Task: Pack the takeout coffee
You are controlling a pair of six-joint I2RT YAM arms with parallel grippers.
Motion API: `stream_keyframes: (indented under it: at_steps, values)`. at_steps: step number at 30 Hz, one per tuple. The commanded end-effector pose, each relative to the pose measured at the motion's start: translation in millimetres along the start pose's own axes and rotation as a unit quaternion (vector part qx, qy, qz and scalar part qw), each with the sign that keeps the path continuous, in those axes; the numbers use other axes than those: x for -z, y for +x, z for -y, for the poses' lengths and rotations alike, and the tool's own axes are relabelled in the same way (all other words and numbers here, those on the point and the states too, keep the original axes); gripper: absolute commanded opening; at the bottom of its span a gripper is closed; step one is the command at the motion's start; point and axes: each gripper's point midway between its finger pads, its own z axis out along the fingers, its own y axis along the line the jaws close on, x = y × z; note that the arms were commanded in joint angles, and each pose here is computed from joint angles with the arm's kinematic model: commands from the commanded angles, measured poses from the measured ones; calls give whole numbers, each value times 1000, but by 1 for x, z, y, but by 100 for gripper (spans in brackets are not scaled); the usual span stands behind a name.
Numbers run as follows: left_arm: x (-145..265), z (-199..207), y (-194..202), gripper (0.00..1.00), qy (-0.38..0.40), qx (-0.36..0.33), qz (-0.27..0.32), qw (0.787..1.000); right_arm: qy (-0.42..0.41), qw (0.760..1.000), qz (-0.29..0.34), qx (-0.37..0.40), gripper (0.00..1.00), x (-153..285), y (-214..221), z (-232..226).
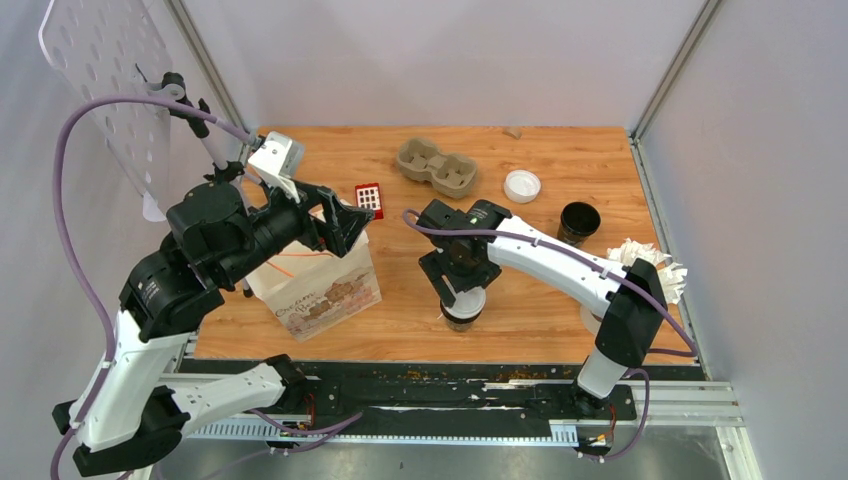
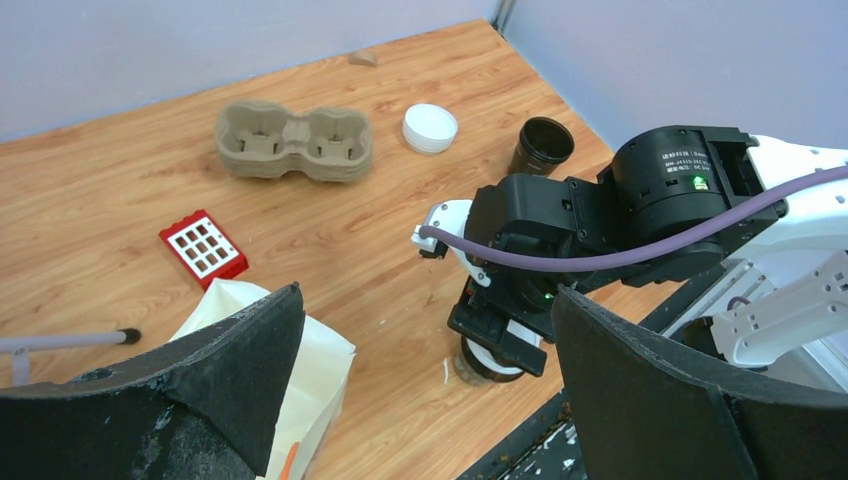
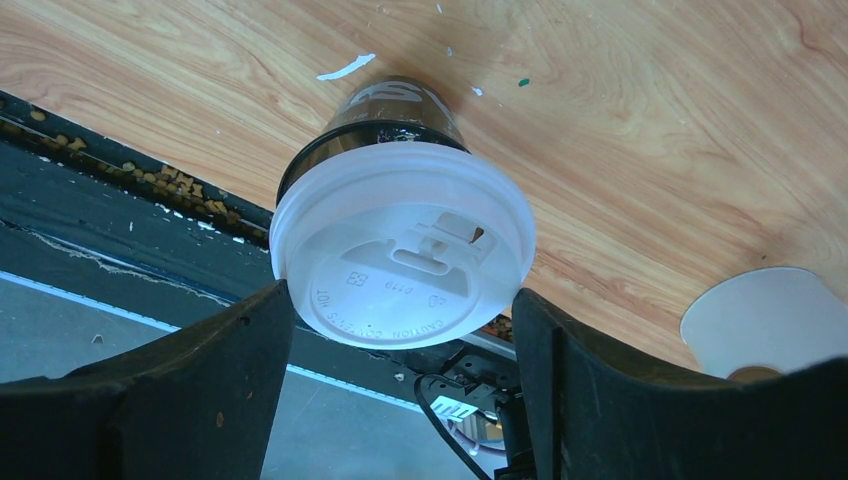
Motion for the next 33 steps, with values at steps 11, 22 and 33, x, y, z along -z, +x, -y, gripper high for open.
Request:
stream_keyframes:
  at_steps: [11, 22, 33]
  values:
    - [5, -4, -8, 100, -8, -6, 21, 1000, -18, 1000, -15, 7, 77, -15, 3, -9]
    - [4, -5, -6, 100, -10, -7, 19, 1000, -24, 1000, -5, 6, 82, -18, -2, -12]
    - [5, -6, -4, 100, -11, -6, 14, 1000, -43, 999, 12, 0, 86, -5, -3, -16]
